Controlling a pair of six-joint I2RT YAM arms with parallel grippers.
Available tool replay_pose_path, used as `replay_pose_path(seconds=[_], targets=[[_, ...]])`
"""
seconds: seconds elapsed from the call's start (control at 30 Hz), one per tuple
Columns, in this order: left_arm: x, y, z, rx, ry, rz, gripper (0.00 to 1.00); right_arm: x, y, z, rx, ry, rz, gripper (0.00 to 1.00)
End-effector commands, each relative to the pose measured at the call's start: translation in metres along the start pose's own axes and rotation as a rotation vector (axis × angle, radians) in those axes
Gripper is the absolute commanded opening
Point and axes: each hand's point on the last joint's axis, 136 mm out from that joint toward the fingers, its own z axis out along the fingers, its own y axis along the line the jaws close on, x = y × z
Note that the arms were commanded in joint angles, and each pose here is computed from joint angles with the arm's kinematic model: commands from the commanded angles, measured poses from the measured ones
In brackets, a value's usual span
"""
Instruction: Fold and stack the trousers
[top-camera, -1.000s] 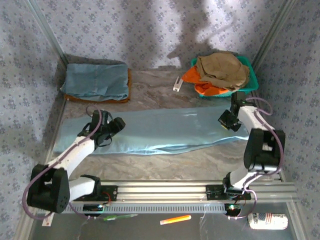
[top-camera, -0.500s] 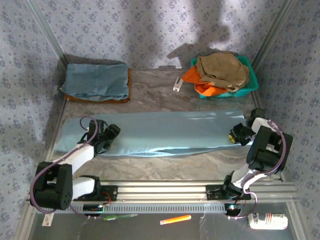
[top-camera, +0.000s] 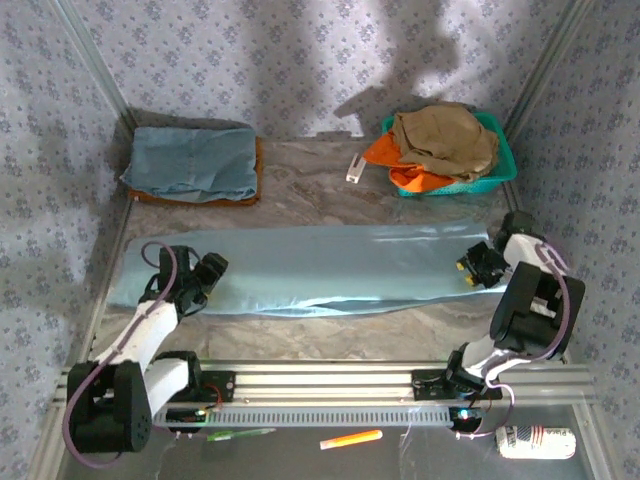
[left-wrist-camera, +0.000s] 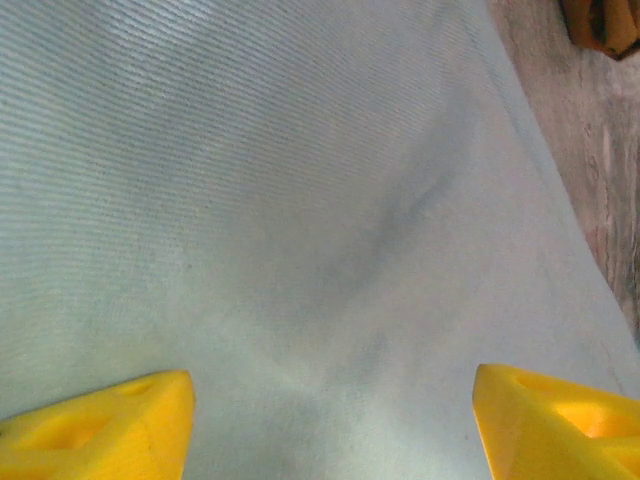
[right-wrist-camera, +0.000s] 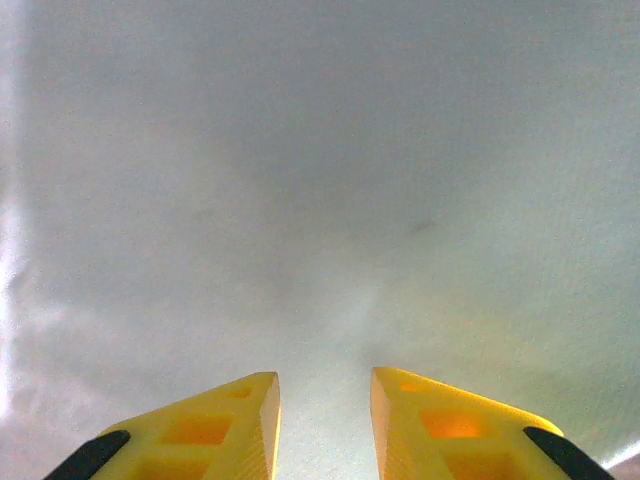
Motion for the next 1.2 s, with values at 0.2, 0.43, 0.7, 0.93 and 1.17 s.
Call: replay_pose_path(seconds=[0.2,0.43,0.7,0.93,1.17], targets=[[0.011,-0.071,-0.037,0.085,0.038,0.246,0.74,0.052,0.08,-0.006,0.03,0.057,-0.448,0.33],[0.094,-0.121,0.01,0.075,0.166,0.382,0.73,0.106,0.091,0.043,0.092,0.149,-0.632,0.43],[0.136,-0.099,0.045,-0.031,0.224,0.364,0.73,0.141,0.068,0.075,0.087,0.244,-0.577,0.39],[0.121,-0.039,0.044,-0.138,0.195,0.345,0.74,0.147,0.049,0.074,0.093,0.25,-0.545,0.41],[0.11,-0.019,0.033,-0.143,0.169,0.39,0.74,0.132,0.041,0.061,0.092,0.227,-0.516,0.43]])
